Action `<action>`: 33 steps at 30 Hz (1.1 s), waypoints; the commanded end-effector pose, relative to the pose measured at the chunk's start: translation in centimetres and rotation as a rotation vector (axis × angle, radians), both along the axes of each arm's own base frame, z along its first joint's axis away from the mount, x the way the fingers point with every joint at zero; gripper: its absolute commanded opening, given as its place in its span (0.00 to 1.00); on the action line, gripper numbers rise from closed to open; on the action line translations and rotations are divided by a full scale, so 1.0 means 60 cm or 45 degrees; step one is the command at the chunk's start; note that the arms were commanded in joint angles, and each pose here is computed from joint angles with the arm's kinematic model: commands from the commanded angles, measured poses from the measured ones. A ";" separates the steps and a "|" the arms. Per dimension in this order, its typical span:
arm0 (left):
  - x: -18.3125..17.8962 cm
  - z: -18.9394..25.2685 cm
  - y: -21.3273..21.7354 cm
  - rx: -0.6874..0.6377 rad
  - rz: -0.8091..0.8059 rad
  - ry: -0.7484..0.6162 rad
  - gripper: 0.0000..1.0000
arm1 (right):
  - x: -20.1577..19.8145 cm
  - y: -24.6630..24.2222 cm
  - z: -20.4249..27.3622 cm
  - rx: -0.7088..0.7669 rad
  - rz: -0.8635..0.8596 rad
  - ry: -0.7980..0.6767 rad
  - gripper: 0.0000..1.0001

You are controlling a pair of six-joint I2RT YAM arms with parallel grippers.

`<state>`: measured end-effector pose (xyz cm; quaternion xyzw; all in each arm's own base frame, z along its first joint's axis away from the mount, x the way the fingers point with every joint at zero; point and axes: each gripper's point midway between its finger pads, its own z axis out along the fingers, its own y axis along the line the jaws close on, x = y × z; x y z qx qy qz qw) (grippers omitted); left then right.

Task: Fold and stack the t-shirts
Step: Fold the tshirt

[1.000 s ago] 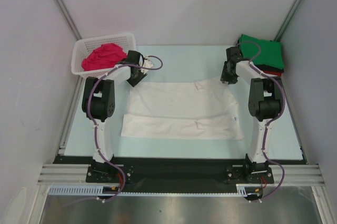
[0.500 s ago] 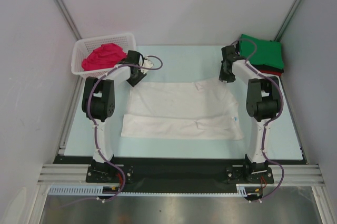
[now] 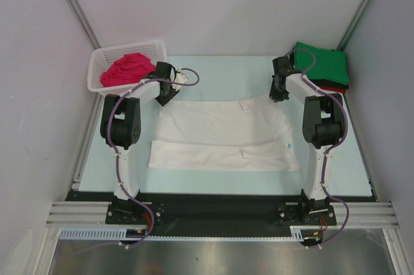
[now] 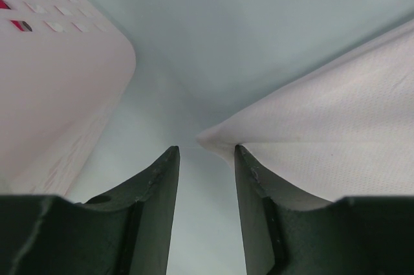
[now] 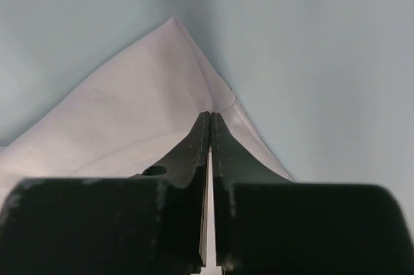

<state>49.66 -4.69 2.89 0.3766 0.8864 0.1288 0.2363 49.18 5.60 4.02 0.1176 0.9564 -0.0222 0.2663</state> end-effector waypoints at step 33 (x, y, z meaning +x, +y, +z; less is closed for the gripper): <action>-0.038 -0.035 -0.050 -0.269 -0.094 0.323 0.06 | -0.031 0.011 0.181 0.063 0.103 -0.236 0.00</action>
